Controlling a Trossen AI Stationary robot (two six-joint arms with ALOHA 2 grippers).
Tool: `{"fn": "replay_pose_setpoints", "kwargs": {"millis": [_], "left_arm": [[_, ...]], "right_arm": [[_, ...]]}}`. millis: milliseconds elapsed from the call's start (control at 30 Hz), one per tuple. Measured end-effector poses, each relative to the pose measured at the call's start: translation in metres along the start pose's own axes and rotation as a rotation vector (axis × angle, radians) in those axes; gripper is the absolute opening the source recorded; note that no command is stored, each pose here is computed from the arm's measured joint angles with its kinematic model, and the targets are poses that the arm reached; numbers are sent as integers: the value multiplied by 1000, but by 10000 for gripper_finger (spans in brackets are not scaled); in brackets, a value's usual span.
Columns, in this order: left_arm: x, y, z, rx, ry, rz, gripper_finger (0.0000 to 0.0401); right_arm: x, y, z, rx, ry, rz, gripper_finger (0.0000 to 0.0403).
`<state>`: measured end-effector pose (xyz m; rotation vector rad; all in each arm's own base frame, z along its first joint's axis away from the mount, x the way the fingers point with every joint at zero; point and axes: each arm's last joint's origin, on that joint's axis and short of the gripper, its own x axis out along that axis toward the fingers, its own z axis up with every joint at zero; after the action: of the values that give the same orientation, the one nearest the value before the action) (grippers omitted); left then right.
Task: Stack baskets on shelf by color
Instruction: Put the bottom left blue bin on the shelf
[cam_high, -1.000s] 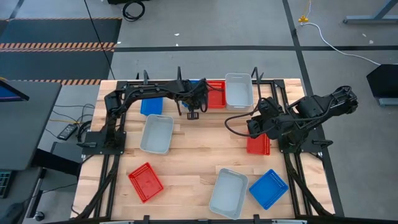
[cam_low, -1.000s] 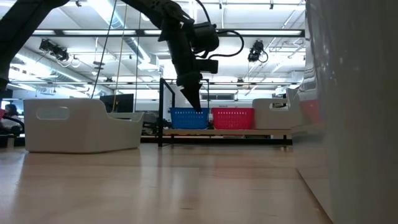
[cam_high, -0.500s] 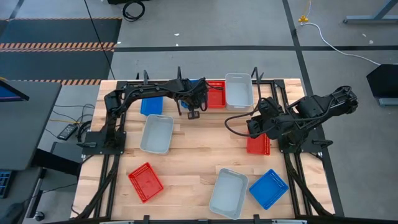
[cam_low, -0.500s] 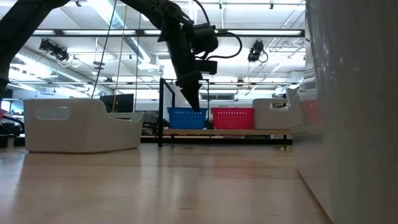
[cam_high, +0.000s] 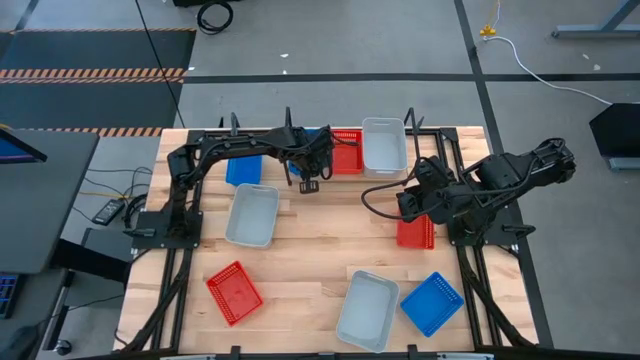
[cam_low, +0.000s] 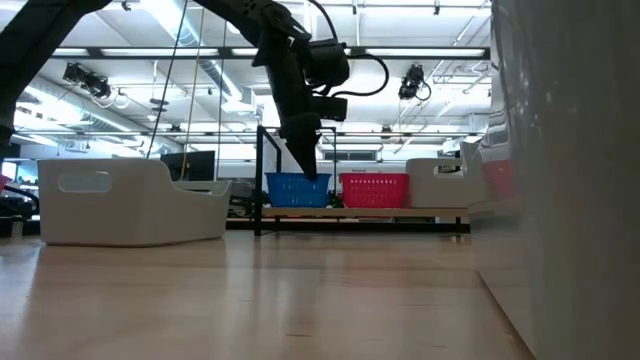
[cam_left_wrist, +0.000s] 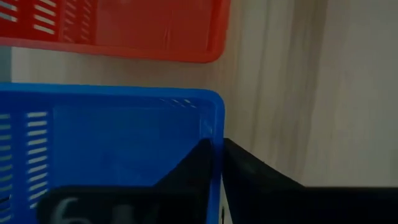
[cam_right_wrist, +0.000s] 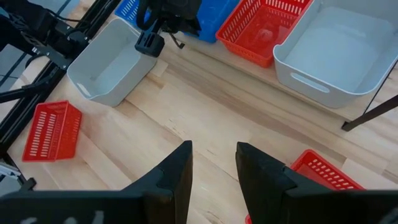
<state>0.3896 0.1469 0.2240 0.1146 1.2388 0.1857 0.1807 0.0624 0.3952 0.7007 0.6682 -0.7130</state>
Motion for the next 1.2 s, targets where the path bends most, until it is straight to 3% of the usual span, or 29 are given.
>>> {"fn": "replay_pose_setpoints", "kwargs": {"millis": [333,667,967,1200], "left_arm": [[0,-3,0,45,9,-5,27],[0,-3,0,138,9,-6,50],[0,-2,1,141,-5,0,30],[0,-1,2,141,-16,5,41]], "right_arm": [[0,0,0,-12,0,0,129],[0,0,0,-12,-3,-1,129],[0,0,0,-12,-4,-1,129],[0,0,0,-11,-5,-2,129]]}}
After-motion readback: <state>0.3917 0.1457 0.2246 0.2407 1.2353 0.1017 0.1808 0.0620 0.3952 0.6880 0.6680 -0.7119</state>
